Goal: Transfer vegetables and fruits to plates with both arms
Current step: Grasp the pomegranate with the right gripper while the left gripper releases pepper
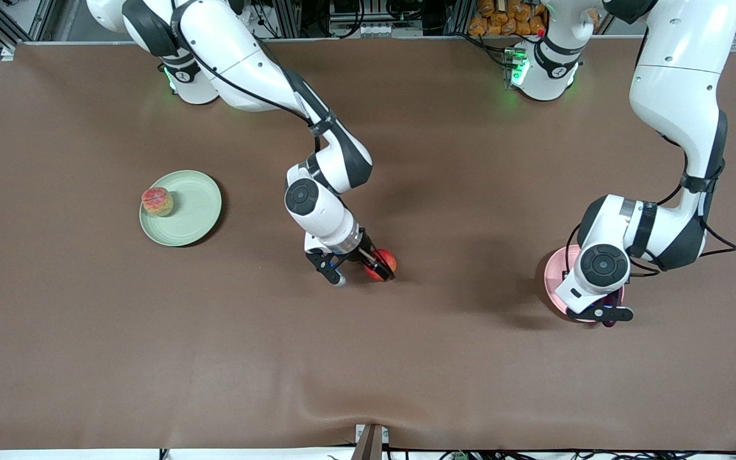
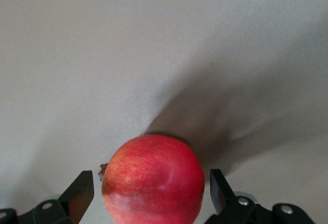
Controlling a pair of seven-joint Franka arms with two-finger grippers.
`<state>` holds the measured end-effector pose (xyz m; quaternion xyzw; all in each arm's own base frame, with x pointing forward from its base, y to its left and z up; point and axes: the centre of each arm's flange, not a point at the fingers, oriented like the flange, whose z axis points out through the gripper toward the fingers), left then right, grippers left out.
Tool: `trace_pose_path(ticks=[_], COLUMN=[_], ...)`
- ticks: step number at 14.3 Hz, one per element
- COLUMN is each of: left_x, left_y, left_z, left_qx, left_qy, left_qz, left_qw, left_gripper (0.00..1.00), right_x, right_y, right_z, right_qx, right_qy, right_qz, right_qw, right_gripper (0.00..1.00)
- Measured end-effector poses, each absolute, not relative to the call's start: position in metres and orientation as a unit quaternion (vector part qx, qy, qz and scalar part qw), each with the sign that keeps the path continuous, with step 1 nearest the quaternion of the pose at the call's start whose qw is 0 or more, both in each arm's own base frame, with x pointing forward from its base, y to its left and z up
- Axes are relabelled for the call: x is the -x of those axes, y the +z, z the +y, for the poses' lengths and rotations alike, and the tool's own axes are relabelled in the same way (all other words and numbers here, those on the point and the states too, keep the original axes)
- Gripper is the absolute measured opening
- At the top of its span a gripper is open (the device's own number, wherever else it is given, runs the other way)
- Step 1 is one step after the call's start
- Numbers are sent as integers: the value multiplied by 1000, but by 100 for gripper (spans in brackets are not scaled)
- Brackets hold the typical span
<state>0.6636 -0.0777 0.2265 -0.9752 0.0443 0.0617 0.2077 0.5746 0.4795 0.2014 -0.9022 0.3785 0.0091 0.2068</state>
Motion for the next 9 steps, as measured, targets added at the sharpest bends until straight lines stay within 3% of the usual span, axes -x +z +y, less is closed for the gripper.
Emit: trace_pose_path(ticks=[2, 3, 7, 9], left_x=[-665, -665, -669, -674], left_y=[227, 226, 230, 250], left_z=[-83, -84, -86, -100], left_qx=[975, 975, 977, 981], left_qy=[59, 59, 50, 33], left_qz=[44, 44, 42, 38], left_qw=[208, 208, 204, 185], left_gripper=[53, 63, 100, 100], right_x=[-571, -571, -579, -594], right_y=[198, 199, 203, 214], right_z=[486, 488, 481, 462], right_qx=[907, 912, 921, 925], right_qy=[5, -2, 4, 46], right_qz=[368, 358, 348, 353], right_qw=[204, 200, 175, 136], right_gripper=[96, 86, 85, 85])
